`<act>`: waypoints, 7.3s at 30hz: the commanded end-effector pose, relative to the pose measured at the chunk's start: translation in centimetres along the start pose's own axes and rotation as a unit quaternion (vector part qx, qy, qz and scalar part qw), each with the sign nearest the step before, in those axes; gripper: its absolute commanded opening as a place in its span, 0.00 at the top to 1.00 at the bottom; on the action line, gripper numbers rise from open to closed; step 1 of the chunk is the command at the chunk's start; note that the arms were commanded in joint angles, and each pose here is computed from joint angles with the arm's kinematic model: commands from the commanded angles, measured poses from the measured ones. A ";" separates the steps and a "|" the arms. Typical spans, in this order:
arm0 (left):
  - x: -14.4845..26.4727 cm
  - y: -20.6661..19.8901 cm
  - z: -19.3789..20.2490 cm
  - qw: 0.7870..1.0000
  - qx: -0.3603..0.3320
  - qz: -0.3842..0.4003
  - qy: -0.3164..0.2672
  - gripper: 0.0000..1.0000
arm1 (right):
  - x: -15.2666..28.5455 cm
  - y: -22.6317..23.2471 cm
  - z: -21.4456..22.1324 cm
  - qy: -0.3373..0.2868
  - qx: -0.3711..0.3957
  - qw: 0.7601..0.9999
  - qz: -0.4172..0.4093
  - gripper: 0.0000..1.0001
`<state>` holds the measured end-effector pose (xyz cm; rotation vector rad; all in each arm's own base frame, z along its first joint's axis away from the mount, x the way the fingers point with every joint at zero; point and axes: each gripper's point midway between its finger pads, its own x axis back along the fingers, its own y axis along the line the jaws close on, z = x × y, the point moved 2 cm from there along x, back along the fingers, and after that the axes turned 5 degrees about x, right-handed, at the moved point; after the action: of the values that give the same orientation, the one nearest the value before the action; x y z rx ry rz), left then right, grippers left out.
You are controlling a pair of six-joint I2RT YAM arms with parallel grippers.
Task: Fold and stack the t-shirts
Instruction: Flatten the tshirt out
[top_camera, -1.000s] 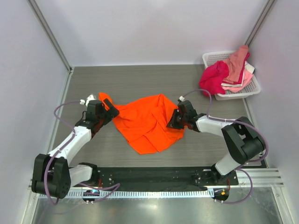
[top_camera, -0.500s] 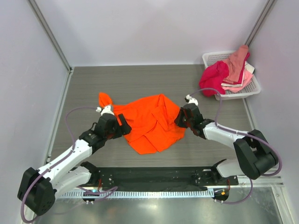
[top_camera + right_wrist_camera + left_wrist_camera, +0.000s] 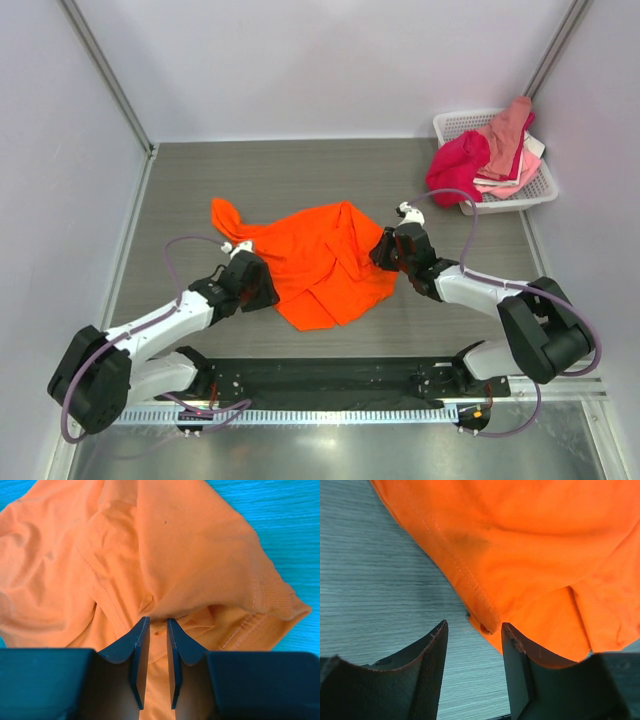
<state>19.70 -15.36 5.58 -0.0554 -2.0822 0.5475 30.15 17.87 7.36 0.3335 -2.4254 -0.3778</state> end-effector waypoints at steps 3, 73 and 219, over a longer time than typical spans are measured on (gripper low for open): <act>-0.6 -1.1 0.4 1.000 -0.001 0.013 0.012 0.53 | -0.2 0.7 -1.1 -0.029 0.001 0.999 -0.016 0.74; 4.9 -3.0 -11.0 0.995 0.030 -0.006 -0.095 1.00 | 1.7 3.9 2.0 0.020 0.207 0.973 0.098 0.99; 10.1 -7.6 6.8 0.927 -0.334 0.057 0.160 0.54 | 0.5 -11.4 -11.9 -0.121 -0.159 0.962 0.188 0.99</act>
<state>11.88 -21.80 13.32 -0.5809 -1.9387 -0.0548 37.98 5.52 11.69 -0.2942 -2.4635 -0.6109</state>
